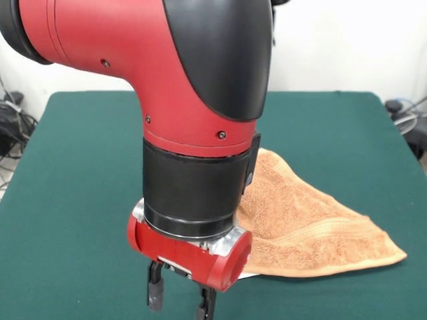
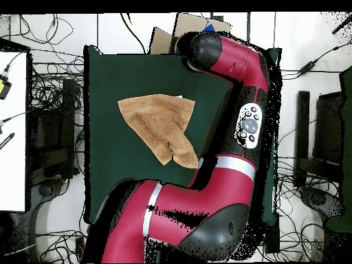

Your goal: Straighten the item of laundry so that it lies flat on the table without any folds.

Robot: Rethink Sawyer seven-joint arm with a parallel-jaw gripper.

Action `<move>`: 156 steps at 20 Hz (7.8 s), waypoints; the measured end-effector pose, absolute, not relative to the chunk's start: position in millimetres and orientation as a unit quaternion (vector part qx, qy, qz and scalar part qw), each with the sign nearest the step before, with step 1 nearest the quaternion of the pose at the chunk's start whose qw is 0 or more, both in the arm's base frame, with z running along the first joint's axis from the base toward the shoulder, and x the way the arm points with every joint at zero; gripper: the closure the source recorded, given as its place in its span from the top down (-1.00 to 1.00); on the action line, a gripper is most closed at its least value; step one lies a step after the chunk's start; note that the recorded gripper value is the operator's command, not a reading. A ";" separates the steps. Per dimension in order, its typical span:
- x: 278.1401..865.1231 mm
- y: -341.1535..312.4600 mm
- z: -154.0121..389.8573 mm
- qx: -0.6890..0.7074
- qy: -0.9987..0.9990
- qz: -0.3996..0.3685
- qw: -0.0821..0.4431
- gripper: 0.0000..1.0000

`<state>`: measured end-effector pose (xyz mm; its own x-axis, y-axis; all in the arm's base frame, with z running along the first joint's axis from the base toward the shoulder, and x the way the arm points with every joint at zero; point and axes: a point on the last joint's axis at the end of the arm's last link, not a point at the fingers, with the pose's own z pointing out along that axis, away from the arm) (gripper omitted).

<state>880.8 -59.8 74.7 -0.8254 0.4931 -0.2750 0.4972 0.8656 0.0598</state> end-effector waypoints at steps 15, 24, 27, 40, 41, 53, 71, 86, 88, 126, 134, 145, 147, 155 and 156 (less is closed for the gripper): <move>851.8 -75.3 76.4 0.281 0.953 -0.010 0.110 1.00; 818.7 -87.6 81.4 0.303 0.949 -0.014 0.086 1.00; 809.4 -89.7 81.0 0.308 0.947 -0.016 0.086 1.00; 770.1 -92.0 65.3 0.324 0.943 -0.023 0.071 1.00; 767.4 -91.5 63.5 0.325 0.943 -0.024 0.068 1.00; 723.7 -80.4 51.5 0.337 0.940 -0.029 0.052 1.00; 692.9 -34.3 54.3 0.384 0.922 0.029 0.034 1.00; 685.2 18.5 17.0 0.392 0.917 0.069 0.025 1.00; 684.9 22.7 10.5 0.393 0.916 0.075 0.024 1.00; 657.1 43.4 -52.3 0.455 0.879 0.133 0.049 1.00; 653.7 49.1 -52.4 0.487 0.861 0.128 0.076 1.00; 649.8 57.0 -52.5 0.538 0.828 0.116 0.109 1.00; 648.9 58.2 -52.4 0.547 0.822 0.114 0.115 1.00; 648.1 72.3 -51.6 0.567 0.806 0.106 0.133 1.00; 647.8 75.0 -51.4 0.569 0.805 0.106 0.131 1.00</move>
<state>647.8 75.0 -51.4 -0.3180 0.9437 -0.0908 0.8880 0.3300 0.3201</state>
